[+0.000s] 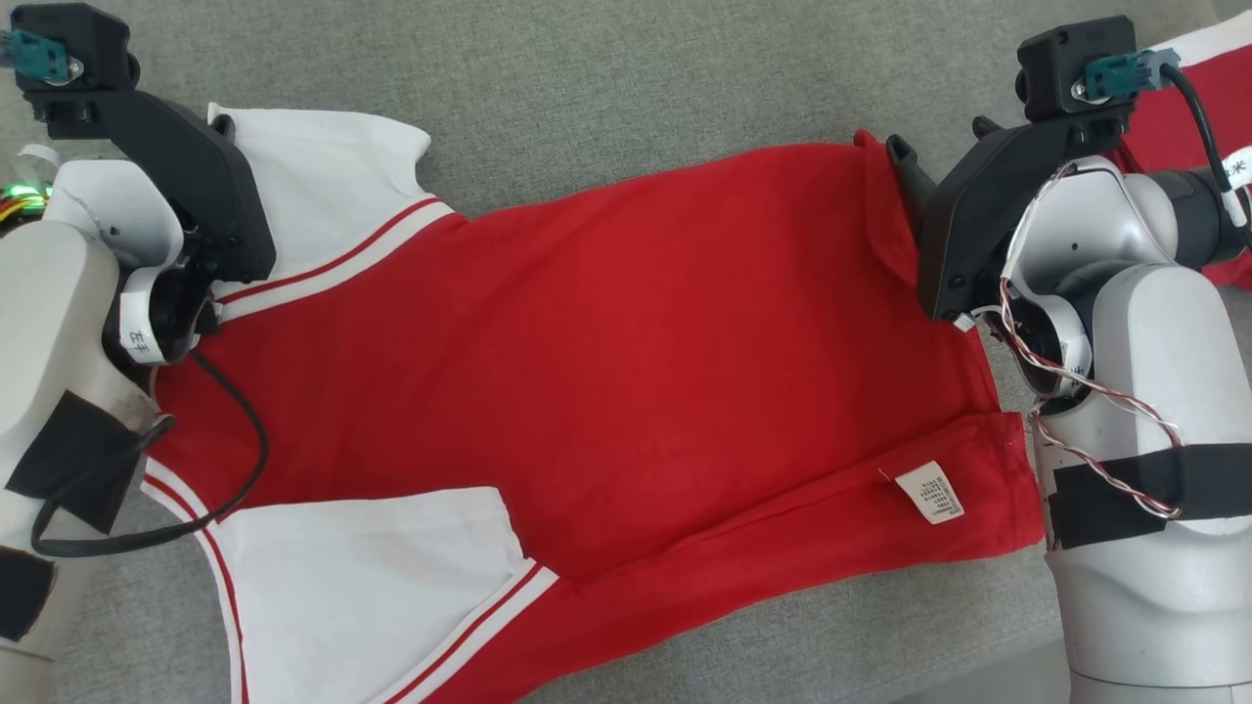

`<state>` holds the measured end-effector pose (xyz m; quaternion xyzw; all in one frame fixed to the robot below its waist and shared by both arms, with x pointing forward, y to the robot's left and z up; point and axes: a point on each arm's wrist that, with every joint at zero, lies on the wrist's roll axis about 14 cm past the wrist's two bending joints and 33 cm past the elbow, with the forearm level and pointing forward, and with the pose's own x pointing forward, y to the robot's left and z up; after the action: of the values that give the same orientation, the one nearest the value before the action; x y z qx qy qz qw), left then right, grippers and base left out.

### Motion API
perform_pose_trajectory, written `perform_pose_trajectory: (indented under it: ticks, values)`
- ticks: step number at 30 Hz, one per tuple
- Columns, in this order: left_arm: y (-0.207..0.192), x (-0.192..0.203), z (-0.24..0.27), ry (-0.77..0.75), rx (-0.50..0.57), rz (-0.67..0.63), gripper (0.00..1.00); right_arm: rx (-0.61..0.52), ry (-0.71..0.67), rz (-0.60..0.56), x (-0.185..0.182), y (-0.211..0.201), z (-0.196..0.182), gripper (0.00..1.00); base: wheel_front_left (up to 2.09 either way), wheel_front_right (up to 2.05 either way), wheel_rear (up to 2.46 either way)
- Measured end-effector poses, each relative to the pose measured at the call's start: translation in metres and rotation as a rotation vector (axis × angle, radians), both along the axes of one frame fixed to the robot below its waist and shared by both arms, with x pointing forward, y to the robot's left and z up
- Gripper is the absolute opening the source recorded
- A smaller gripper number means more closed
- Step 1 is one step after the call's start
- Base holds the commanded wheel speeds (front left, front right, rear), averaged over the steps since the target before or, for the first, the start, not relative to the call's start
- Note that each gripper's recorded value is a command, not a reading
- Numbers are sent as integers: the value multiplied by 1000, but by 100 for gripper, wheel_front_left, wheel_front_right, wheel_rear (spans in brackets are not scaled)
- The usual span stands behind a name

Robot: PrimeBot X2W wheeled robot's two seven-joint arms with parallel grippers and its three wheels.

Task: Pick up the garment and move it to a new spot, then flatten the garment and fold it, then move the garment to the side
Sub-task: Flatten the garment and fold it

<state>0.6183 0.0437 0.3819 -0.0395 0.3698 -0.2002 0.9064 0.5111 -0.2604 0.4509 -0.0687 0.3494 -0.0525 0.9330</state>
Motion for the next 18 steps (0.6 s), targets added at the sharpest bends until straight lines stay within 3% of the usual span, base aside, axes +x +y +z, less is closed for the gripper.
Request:
perform_pose_trajectory:
  ticks: [7,18]
  values:
    - [4,-1,3,-3,0,4,0,-51,34,48,12,13,2,100,0,0,0]
    - [8,-4,3,-3,-3,12,0,-233,167,91,19,14,-17,100,0,0,0]
